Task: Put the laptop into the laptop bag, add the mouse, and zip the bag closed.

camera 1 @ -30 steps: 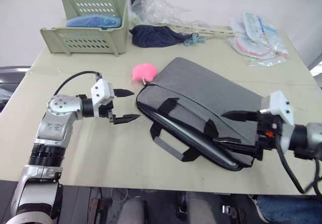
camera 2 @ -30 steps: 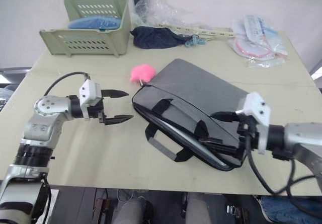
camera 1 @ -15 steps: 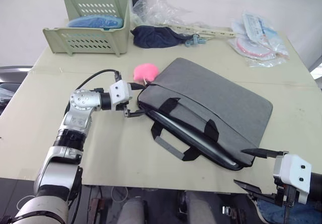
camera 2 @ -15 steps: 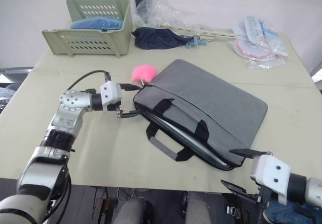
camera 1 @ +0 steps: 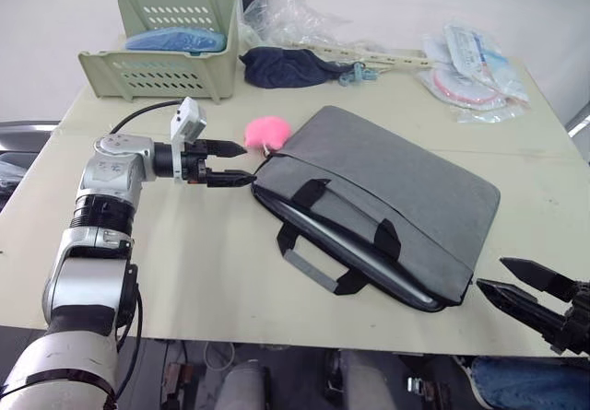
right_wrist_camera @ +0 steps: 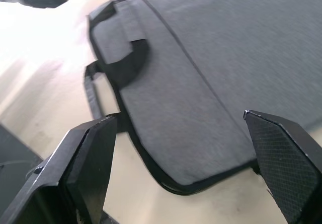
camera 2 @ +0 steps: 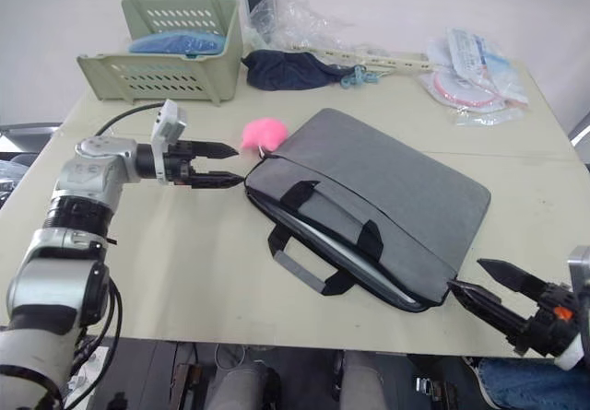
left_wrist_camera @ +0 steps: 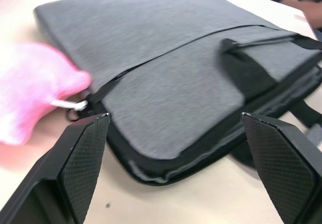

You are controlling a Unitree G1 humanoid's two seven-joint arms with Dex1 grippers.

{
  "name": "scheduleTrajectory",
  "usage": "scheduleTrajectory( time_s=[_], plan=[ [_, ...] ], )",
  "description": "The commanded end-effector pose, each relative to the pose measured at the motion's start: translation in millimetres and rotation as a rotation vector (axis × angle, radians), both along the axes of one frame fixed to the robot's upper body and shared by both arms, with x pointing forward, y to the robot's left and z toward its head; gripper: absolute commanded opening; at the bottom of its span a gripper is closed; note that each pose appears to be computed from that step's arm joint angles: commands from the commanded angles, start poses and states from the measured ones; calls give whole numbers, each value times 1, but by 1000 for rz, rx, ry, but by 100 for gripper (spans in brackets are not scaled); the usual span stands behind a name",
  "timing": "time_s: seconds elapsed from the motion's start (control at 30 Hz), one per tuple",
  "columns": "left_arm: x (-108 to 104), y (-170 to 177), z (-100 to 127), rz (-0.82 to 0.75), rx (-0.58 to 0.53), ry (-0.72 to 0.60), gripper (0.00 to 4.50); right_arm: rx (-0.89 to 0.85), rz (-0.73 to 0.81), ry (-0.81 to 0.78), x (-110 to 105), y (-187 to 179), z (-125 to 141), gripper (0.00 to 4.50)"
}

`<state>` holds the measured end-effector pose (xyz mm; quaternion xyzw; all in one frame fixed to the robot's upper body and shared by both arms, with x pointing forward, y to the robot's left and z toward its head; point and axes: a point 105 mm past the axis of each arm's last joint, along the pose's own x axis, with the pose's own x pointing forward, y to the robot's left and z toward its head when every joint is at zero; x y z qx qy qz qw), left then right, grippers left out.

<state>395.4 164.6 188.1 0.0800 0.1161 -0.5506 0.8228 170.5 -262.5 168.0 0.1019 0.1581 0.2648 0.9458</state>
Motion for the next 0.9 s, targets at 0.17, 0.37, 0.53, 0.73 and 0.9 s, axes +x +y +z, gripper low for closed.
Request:
scheduleTrajectory(
  time_s=[0.17, 0.37, 0.53, 0.73, 0.9],
  plan=[
    [19, -19, -15, 77, 45, 0, 450, 80, -141, 95, 4, -7, -22, 441],
    [26, -25, -29, 115, 106, 0, 450, 134, -135, 139, 7, 9, -40, 441],
    [26, -34, -28, 96, 99, 10, 450, 208, -157, 156, 16, 14, -50, 441],
    [25, -36, -29, 76, 104, 21, 290, 257, -156, 134, 23, 20, -50, 373],
    [25, -33, -28, 89, 95, 25, 91, 244, -163, 131, 23, 14, -51, 152]
  ],
)
